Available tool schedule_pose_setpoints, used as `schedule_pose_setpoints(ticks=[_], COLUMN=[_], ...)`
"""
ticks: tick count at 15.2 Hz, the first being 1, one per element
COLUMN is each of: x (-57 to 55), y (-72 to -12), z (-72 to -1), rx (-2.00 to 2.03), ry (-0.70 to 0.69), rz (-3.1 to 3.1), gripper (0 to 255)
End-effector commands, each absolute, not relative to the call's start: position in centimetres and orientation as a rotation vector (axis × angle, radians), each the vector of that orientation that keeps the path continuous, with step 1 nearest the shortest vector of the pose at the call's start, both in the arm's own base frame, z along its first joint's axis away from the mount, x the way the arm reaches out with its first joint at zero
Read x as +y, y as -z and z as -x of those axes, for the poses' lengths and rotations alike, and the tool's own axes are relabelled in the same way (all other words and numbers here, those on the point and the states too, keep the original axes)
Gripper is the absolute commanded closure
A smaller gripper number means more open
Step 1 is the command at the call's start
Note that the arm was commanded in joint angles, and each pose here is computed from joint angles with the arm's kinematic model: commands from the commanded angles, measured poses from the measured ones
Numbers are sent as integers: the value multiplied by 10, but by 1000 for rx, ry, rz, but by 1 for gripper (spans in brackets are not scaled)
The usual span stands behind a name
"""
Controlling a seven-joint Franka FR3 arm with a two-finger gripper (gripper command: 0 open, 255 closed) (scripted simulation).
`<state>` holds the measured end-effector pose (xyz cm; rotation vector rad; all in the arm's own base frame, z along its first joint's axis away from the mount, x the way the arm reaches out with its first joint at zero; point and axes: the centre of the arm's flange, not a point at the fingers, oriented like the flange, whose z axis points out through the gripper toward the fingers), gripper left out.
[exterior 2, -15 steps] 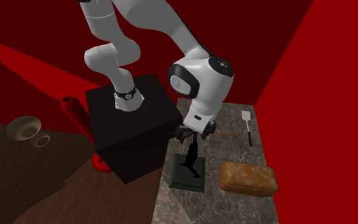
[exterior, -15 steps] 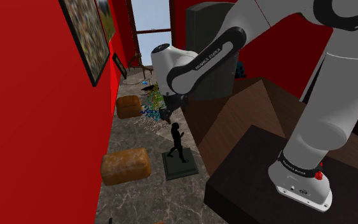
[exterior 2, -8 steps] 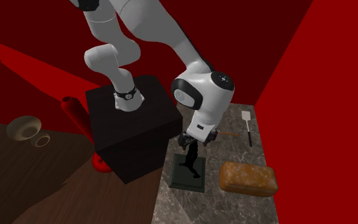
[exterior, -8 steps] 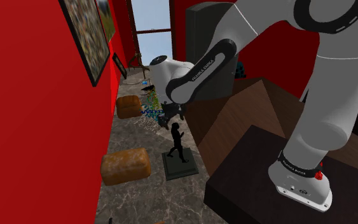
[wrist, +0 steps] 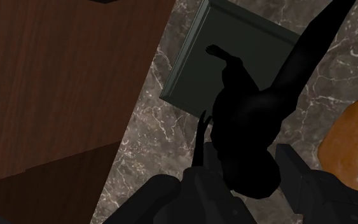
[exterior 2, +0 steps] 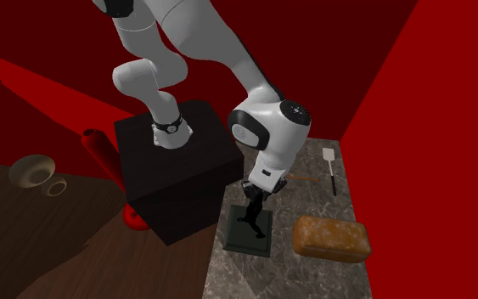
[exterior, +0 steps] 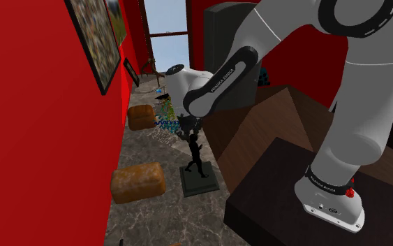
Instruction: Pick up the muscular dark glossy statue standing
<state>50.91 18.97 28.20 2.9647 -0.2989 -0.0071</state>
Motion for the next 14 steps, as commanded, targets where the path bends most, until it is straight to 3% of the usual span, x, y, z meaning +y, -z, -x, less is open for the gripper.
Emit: schedule_pose_setpoints(ticks=[1, 14], x=[190, 191], y=[-281, -328], z=[-509, -509], rx=[-297, -297], ry=[11, 11], rz=[-2964, -2964], gripper=[255, 255])
